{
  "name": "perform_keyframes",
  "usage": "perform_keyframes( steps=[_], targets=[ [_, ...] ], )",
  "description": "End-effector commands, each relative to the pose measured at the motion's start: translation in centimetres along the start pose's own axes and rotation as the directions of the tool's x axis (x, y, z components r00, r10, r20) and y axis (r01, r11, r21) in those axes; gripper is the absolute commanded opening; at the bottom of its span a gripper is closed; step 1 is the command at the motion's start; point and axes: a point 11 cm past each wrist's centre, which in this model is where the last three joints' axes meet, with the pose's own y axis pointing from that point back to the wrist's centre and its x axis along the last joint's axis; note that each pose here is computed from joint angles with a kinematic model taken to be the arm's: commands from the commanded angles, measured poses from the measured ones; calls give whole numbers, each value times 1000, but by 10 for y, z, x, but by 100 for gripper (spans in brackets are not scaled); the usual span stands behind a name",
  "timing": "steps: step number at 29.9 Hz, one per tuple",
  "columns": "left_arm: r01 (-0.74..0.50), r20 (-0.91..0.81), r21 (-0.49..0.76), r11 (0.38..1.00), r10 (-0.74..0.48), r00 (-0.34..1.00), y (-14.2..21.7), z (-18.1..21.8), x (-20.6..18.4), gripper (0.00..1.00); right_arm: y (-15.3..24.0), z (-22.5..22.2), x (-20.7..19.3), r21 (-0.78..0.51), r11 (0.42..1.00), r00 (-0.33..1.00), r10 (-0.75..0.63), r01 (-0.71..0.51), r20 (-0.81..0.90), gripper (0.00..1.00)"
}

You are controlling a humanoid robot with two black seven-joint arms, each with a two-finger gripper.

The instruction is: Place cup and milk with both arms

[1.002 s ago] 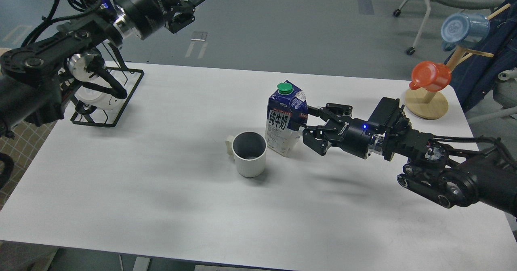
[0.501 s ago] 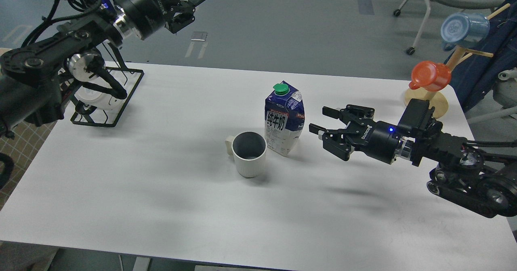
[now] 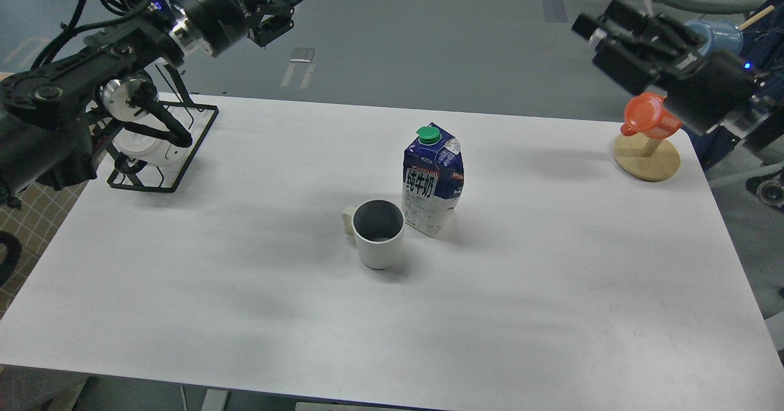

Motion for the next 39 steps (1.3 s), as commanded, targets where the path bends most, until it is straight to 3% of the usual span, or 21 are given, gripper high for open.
perform_keyframes(
  steps=[1, 9, 14, 19, 27, 39],
  targets=[
    [-9, -7, -24, 1000, 9, 1000, -2, 6, 2, 98, -16, 20, 34, -85, 993, 979, 93, -78, 180, 100],
    [-15, -47, -32, 999, 13, 999, -13, -7, -8, 98, -82, 52, 31, -210, 962, 775, 268, -177, 572, 100],
    [-132, -82, 57, 990, 137, 987, -11, -32, 14, 98, -109, 54, -2, -247, 954, 586, 299, -168, 754, 100],
    [-272, -189, 119, 955, 290, 938, -16, -66, 22, 98, -128, 40, -44, -220, 964, 307, 257, -150, 916, 100],
    [-292, -258, 130, 948, 316, 913, -16, -93, 6, 98, -124, 32, -68, -171, 971, 74, 185, -169, 980, 100],
    [-312, -280, 107, 944, 330, 901, -13, -90, 10, 98, -125, 29, -88, -194, 970, 41, 202, -145, 979, 100]
  ],
)
